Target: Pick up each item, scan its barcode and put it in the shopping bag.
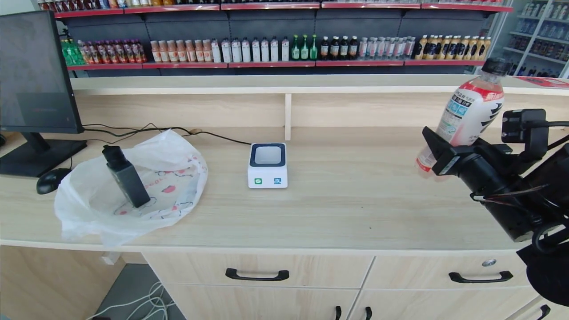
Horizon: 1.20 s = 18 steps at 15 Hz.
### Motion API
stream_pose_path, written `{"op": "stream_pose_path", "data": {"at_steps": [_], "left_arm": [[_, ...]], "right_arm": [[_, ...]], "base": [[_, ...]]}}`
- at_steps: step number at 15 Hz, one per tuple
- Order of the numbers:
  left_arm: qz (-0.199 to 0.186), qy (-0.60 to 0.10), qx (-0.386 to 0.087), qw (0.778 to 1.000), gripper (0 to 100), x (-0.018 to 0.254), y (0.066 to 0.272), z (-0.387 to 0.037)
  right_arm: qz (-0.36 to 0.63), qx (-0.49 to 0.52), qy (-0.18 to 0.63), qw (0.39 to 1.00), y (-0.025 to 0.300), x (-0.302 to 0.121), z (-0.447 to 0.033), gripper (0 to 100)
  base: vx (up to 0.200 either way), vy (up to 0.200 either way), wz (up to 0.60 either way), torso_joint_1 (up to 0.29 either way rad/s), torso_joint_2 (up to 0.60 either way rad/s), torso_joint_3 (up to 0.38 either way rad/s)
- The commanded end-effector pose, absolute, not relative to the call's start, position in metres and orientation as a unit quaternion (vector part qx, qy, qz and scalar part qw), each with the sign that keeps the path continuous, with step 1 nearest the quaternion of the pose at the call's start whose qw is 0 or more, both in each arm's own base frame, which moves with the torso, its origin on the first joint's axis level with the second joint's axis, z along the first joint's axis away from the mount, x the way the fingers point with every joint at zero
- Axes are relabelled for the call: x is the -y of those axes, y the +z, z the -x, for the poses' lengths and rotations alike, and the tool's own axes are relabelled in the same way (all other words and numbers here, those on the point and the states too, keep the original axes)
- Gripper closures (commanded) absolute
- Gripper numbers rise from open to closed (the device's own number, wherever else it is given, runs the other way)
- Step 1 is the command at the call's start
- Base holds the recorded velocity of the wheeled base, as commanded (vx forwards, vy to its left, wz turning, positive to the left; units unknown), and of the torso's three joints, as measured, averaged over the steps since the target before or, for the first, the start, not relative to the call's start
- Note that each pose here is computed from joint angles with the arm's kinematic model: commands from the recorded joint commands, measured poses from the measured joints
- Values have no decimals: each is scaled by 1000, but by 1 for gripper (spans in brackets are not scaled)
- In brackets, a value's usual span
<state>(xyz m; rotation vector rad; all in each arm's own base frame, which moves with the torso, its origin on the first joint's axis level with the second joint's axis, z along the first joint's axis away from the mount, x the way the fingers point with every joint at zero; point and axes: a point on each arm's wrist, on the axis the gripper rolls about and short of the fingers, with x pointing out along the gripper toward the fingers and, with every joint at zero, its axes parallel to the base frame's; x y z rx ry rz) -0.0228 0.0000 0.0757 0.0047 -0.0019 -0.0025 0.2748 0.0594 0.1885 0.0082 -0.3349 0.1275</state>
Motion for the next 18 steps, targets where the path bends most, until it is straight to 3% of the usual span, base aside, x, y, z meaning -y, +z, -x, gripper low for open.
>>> {"op": "stream_pose_path", "data": {"at_steps": [1, 12, 18], "left_arm": [[-4, -2, 2, 1000, 0, 0, 76, 23], [-1, -2, 3, 1000, 0, 0, 76, 23], [-2, -2, 3, 1000, 0, 0, 76, 23]], "right_arm": [[-5, 172, 63, 983, 192, -58, -270, 100], [-10, 168, 65, 984, 191, -57, -266, 100], [-12, 171, 68, 983, 193, -58, -261, 100]], "base": [[0, 0, 0, 0, 0, 0], [0, 200, 0, 4, 0, 3], [0, 0, 0, 0, 0, 0]]}}
